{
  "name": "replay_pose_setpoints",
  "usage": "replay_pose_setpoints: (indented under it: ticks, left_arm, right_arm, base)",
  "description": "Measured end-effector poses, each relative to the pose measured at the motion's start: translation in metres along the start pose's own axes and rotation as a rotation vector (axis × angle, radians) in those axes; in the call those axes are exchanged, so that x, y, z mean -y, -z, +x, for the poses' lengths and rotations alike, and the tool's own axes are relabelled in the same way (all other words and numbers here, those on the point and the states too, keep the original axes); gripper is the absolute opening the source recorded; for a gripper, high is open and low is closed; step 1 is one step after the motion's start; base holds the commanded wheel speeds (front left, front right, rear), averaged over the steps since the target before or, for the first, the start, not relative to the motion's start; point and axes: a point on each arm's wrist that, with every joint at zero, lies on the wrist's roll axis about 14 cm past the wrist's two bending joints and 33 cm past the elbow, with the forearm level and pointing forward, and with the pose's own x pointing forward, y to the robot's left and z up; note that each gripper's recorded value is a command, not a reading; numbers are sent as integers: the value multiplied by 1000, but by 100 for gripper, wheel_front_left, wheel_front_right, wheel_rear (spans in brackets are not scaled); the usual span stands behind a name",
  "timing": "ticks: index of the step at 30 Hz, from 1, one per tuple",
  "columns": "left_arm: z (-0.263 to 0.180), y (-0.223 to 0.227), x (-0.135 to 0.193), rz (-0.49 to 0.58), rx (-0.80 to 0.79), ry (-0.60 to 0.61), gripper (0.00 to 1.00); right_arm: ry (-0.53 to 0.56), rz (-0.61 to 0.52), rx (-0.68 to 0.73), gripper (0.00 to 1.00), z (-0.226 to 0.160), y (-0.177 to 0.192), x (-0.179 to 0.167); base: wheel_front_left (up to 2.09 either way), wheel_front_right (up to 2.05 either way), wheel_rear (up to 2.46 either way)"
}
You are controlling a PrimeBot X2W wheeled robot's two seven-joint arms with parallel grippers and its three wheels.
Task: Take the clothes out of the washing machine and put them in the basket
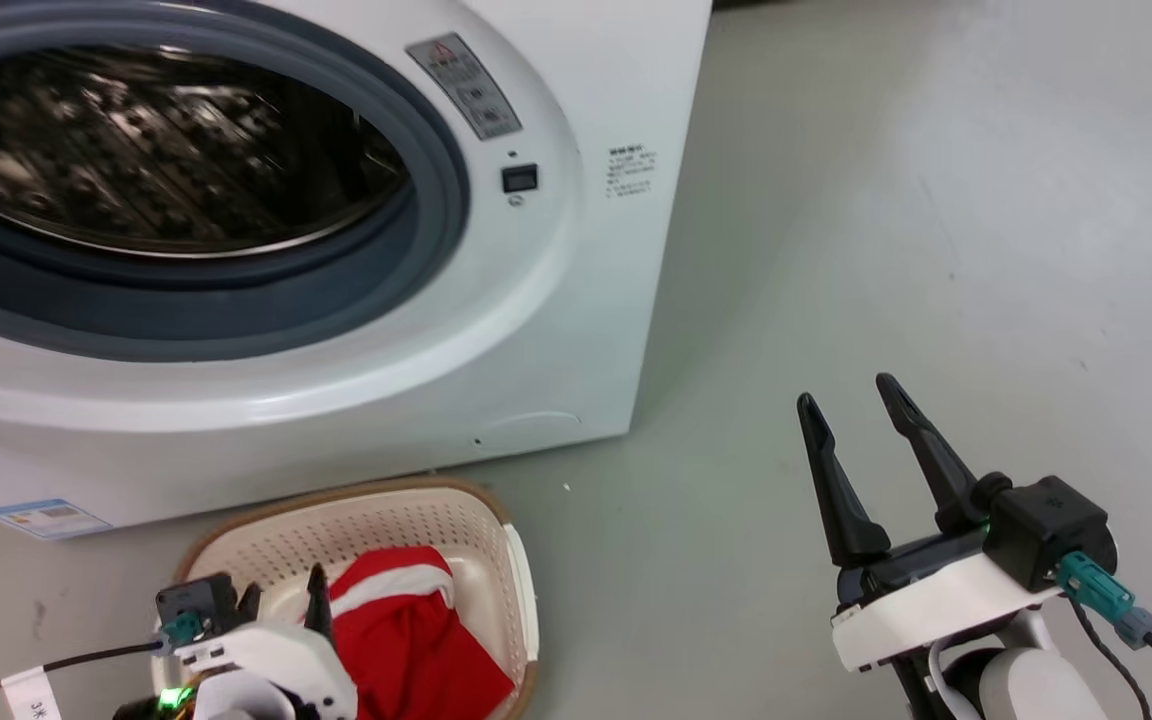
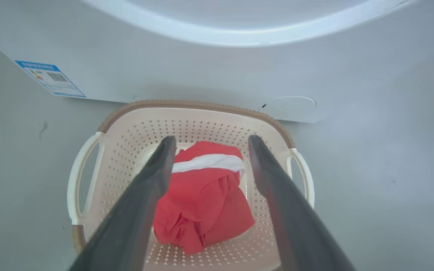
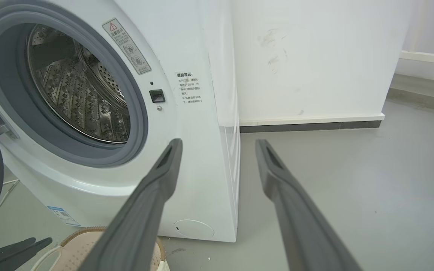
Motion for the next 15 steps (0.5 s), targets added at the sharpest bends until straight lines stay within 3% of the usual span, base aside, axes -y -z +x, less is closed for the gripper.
replay_pose_setpoints:
  ticks: [10,15]
  left_arm:
    - [-54,-125,16,43,456,42,100]
    - [-93,-165,25,95,635,59,100]
  right_arm:
    - [-57,2,41,100,-13,-19,-22]
    - [-65,-2,52,100,-22,-24,-26]
  base:
    - [0,0,0]
    - [0,0,0]
